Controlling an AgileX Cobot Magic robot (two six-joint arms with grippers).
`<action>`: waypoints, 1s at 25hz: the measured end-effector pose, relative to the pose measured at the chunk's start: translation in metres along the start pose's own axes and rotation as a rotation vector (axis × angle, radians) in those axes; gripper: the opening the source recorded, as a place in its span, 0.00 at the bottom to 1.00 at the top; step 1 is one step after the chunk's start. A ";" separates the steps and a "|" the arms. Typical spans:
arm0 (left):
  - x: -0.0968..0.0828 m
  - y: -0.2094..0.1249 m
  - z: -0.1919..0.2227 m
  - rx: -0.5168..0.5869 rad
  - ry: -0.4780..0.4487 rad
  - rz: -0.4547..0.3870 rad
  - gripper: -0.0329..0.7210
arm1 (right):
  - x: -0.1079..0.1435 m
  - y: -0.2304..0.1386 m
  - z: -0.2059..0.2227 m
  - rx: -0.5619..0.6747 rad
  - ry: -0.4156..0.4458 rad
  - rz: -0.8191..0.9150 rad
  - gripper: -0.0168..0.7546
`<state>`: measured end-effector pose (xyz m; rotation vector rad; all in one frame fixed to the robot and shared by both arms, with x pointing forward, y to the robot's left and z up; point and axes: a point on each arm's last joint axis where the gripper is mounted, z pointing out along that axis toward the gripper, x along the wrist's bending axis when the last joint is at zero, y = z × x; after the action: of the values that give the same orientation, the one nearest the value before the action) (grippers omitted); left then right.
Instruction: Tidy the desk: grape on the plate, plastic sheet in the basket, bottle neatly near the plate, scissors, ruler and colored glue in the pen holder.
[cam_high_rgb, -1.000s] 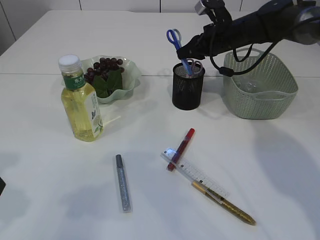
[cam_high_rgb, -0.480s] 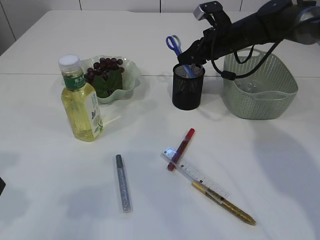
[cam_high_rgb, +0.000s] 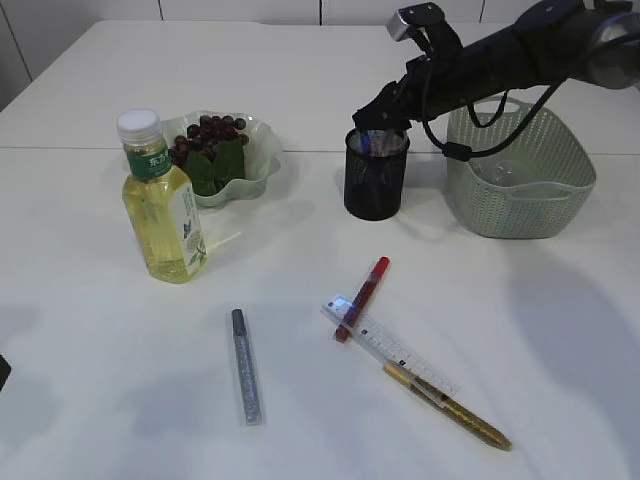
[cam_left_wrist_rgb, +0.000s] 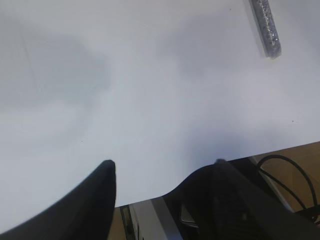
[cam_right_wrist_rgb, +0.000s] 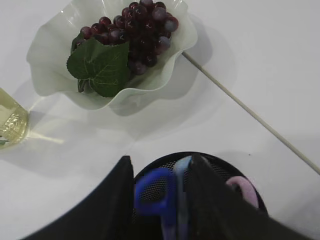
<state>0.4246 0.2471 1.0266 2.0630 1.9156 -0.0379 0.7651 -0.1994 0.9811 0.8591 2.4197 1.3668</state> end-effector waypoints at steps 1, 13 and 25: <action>0.000 0.000 0.000 0.000 0.000 0.000 0.63 | 0.000 0.000 0.000 0.000 0.000 0.005 0.41; 0.000 0.000 0.000 0.000 0.001 0.001 0.63 | 0.023 0.029 -0.058 0.258 -0.101 0.282 0.41; 0.000 0.000 0.000 0.000 0.001 0.001 0.63 | 0.083 0.086 -0.152 0.337 -0.326 0.343 0.41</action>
<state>0.4246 0.2472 1.0266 2.0643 1.9155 -0.0364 0.6608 -0.2231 1.1417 1.5081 2.3446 0.8269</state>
